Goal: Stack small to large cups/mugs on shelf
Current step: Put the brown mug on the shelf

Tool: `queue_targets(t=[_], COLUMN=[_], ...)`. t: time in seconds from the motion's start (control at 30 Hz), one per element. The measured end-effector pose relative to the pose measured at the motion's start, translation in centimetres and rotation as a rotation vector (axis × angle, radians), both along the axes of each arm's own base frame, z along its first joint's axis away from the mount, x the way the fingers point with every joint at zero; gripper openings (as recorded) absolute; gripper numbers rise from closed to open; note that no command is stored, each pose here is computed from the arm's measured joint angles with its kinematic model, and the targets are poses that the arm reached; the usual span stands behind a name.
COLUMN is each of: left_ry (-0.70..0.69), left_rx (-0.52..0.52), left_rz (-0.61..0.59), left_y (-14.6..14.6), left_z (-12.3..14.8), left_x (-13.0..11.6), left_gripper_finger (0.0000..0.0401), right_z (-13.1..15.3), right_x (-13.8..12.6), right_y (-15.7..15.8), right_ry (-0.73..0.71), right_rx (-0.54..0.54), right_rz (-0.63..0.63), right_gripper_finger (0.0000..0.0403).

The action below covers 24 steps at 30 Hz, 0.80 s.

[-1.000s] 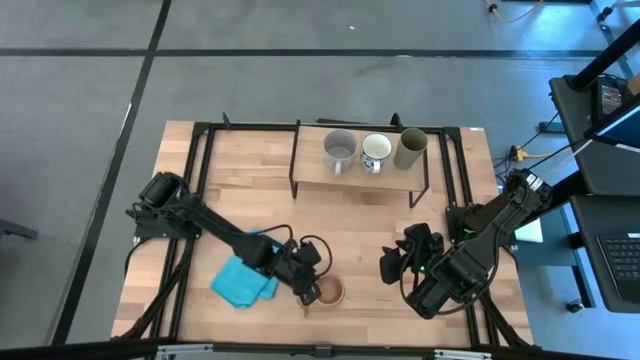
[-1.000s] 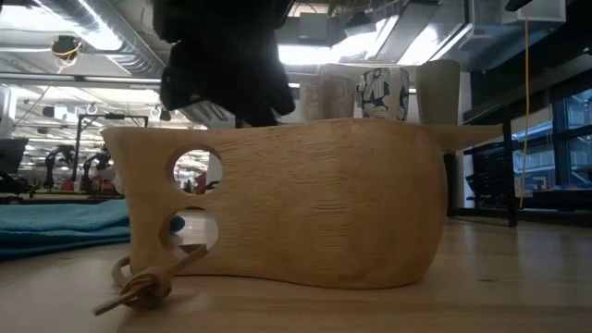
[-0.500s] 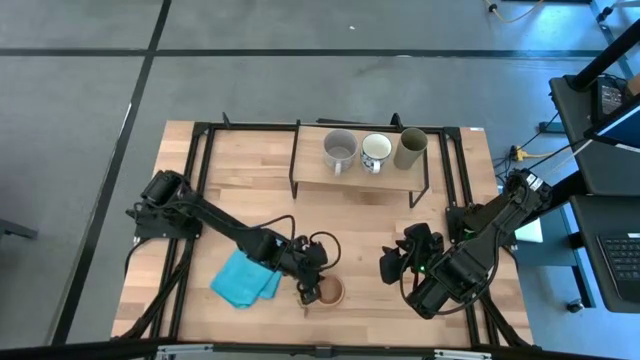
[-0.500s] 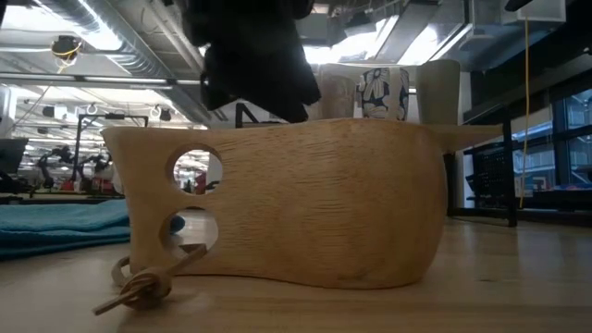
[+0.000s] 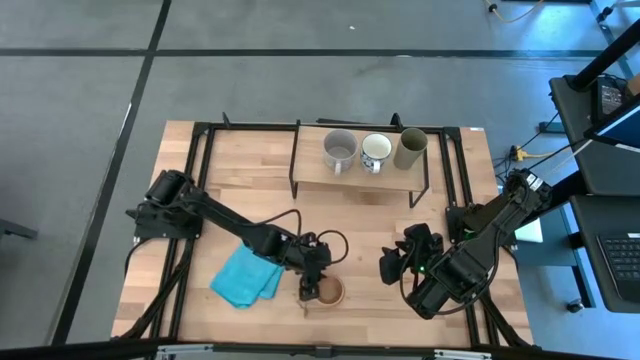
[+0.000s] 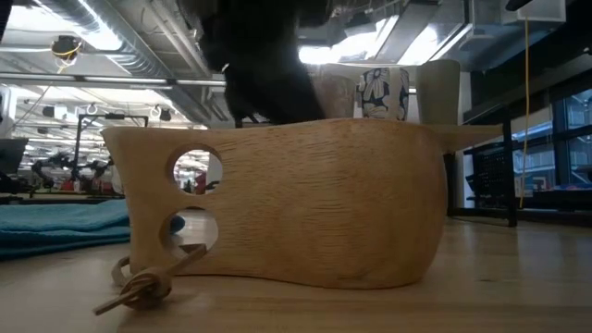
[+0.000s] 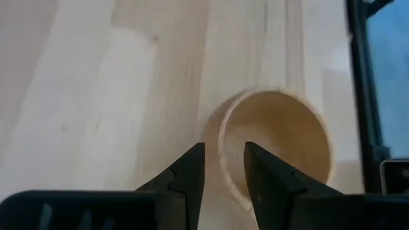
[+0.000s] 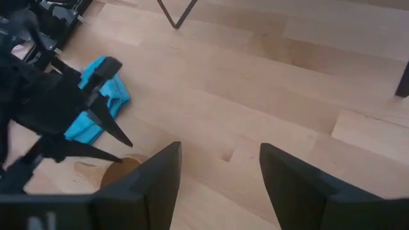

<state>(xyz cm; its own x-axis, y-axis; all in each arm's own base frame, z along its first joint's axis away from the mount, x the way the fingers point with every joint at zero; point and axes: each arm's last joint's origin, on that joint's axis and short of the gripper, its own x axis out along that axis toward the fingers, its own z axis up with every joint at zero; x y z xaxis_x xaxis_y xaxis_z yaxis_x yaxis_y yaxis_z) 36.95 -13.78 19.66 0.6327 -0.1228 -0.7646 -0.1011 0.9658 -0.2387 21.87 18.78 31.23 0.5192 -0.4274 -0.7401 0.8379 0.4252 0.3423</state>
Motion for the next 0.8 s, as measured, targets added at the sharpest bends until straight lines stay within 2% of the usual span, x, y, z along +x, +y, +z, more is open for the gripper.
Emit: queue_targets(t=[0.57, 0.8], left_ry=[0.059, 0.065], left_rx=[-0.006, -0.05], left_rz=[-0.016, -0.016], left_y=[0.0, -0.5], left_z=[-1.7, -2.6], left_x=[0.2, 0.6], left_gripper_finger=[0.0103, 0.0103], right_z=[0.0, 0.0], right_x=[0.0, 0.0], right_y=[0.1, 0.0], right_ry=[0.004, 0.006], right_rx=[0.012, 0.01], right_rz=[0.001, 0.002], right_gripper_finger=[0.0213, 0.0213])
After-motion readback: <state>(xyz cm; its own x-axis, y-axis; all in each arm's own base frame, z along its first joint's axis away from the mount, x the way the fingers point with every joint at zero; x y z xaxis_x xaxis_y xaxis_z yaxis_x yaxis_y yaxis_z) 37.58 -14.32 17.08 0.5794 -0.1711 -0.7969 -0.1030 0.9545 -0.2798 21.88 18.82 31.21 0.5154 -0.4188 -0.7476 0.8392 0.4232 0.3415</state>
